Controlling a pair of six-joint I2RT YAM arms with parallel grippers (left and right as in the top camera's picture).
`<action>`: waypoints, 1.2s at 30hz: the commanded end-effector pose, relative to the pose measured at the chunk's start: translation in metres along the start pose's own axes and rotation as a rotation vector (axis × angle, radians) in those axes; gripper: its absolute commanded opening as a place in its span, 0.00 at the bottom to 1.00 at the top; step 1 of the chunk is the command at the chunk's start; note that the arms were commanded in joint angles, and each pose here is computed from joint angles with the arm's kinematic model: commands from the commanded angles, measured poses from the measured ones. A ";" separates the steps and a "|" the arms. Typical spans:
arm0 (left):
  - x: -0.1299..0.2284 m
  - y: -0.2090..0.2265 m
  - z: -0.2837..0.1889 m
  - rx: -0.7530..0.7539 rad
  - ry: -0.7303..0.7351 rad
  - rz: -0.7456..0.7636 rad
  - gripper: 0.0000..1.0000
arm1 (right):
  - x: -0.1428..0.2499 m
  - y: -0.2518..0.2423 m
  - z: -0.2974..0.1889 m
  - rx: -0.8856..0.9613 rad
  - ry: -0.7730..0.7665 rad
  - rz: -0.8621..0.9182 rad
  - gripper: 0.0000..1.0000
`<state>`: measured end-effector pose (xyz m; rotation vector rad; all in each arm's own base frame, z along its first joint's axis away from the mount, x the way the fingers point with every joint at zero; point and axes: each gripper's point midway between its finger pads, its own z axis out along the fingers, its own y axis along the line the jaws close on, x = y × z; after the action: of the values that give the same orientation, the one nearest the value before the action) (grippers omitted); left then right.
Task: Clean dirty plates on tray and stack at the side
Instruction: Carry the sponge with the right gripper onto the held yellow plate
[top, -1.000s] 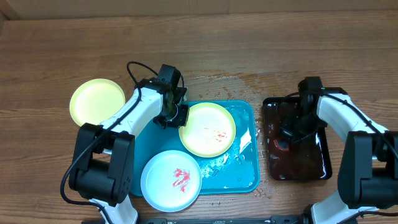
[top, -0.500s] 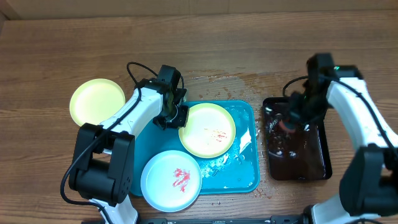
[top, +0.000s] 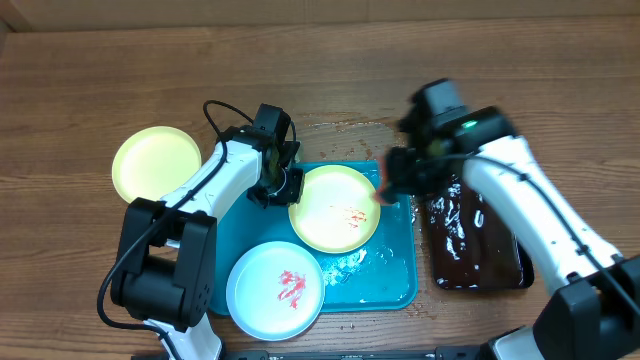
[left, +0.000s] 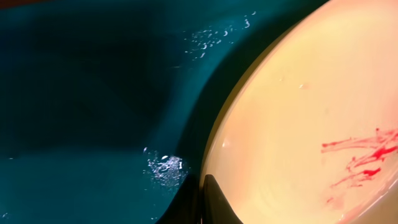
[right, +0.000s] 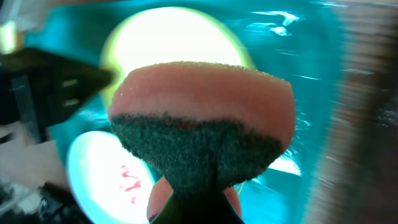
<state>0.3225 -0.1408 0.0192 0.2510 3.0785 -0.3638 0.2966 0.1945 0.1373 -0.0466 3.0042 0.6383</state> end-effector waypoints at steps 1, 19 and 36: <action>0.002 -0.021 0.005 0.071 0.015 0.031 0.04 | 0.005 0.035 0.019 -0.046 0.021 0.016 0.04; 0.026 -0.039 0.061 0.228 0.193 0.013 0.04 | 0.011 0.028 0.090 0.052 0.101 0.105 0.04; 0.024 0.016 0.064 0.127 0.214 -0.226 0.04 | 0.027 -0.033 0.102 0.322 0.144 0.124 0.04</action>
<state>0.3061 -0.1930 -0.0024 0.1496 3.1671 -0.9458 0.2758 0.2150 0.0319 0.1200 3.2380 0.2259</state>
